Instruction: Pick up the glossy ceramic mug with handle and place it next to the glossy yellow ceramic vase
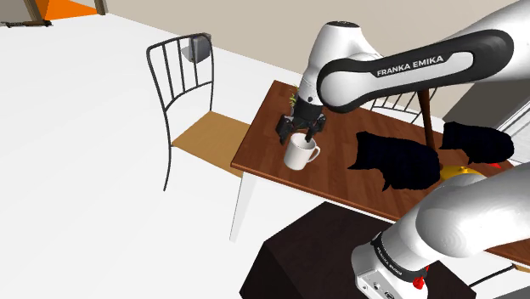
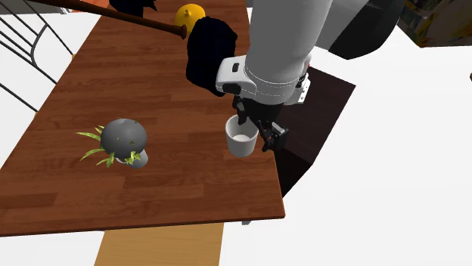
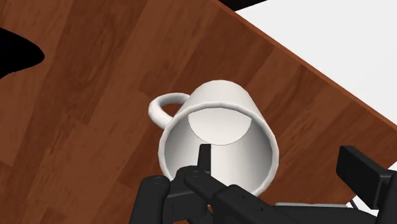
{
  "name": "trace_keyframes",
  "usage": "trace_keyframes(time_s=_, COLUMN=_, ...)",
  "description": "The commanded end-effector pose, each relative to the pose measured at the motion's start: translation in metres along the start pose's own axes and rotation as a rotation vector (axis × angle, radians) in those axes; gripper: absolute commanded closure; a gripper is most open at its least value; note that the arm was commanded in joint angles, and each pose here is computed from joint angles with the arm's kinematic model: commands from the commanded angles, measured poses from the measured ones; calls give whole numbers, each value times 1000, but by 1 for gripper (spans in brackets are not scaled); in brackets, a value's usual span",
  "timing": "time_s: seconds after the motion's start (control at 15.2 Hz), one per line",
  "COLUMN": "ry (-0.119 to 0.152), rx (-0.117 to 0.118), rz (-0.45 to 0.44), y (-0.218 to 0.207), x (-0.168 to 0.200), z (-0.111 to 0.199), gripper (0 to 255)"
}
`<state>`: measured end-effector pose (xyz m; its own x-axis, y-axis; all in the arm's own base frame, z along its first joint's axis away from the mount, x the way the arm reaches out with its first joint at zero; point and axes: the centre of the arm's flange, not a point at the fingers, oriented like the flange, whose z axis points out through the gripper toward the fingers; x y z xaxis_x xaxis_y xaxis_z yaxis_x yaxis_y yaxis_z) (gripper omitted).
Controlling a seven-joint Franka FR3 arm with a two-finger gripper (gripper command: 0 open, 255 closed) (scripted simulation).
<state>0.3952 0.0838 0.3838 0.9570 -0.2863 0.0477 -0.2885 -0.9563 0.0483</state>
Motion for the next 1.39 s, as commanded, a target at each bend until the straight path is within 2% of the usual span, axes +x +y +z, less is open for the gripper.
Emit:
trace_keyframes(time_s=0.0, ry=0, rx=-1, rz=2, y=-1, x=1, z=10, gripper=0)
trace_keyframes(time_s=0.33, ry=0, rx=-1, rz=2, y=-1, x=1, z=35, gripper=0)
trace_keyframes(time_s=0.79, ry=0, rx=-1, rz=2, y=-1, x=1, z=35, gripper=0)
trace_keyframes(time_s=0.86, ry=0, rx=-1, rz=2, y=-1, x=1, z=35, gripper=255)
trace_keyframes(time_s=1.32, ry=0, rx=-1, rz=2, y=-1, x=1, z=35, gripper=255)
